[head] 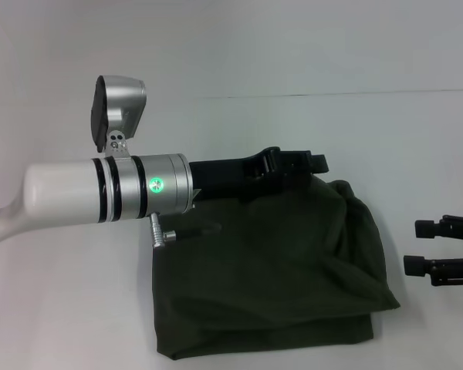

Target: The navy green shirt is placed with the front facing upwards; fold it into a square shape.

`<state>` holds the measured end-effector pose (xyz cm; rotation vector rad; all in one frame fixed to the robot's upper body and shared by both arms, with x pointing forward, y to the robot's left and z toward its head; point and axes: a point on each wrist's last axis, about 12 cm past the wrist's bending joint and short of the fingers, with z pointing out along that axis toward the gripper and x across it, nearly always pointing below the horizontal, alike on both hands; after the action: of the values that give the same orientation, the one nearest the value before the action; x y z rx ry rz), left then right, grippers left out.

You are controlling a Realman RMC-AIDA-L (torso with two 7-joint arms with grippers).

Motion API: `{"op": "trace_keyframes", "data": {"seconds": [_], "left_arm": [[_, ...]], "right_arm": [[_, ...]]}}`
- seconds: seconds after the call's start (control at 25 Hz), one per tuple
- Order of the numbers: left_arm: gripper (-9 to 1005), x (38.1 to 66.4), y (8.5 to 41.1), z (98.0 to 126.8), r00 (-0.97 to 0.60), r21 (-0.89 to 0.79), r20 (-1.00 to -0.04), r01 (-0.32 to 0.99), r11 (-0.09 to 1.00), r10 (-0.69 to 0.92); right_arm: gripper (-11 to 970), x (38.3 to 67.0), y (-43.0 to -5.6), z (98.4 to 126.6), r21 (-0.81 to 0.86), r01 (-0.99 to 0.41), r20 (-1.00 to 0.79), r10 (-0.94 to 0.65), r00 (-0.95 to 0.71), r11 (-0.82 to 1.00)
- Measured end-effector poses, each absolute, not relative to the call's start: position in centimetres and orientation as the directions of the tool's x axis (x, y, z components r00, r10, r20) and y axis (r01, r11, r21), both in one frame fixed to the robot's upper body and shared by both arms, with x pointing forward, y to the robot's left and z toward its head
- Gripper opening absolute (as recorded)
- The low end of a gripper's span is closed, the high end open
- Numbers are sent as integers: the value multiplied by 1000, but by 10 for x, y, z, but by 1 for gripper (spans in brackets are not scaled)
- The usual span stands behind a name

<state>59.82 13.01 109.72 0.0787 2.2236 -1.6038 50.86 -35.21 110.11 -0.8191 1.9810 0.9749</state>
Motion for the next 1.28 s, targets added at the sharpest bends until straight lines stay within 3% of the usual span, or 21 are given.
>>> {"op": "trace_keyframes", "data": {"seconds": [0.08,0.32,0.52,0.96,1.28], "left_arm": [[302,596,131,1099,-924,-907,-341,276,319,-172],[547,586,158,1112,-889,-911,-398,355,210,-226],[776,579,187,1118,-861,-897,-437,400,186,-261],[779,543,235,1096,-773,-791,-605,555,257,-192],[781,532,252,1087,-742,-758,-642,577,303,-193]], "right_arm": [[928,509,-352,1102,345,-793,-843,-204,-497,502],[928,509,-354,1107,297,-817,-886,-178,-429,494],[928,512,-348,1111,280,-832,-907,-153,-393,479],[927,553,-271,1109,125,-924,-956,-206,-210,362],[928,573,-252,1098,53,-921,-913,-354,-201,386]]}}
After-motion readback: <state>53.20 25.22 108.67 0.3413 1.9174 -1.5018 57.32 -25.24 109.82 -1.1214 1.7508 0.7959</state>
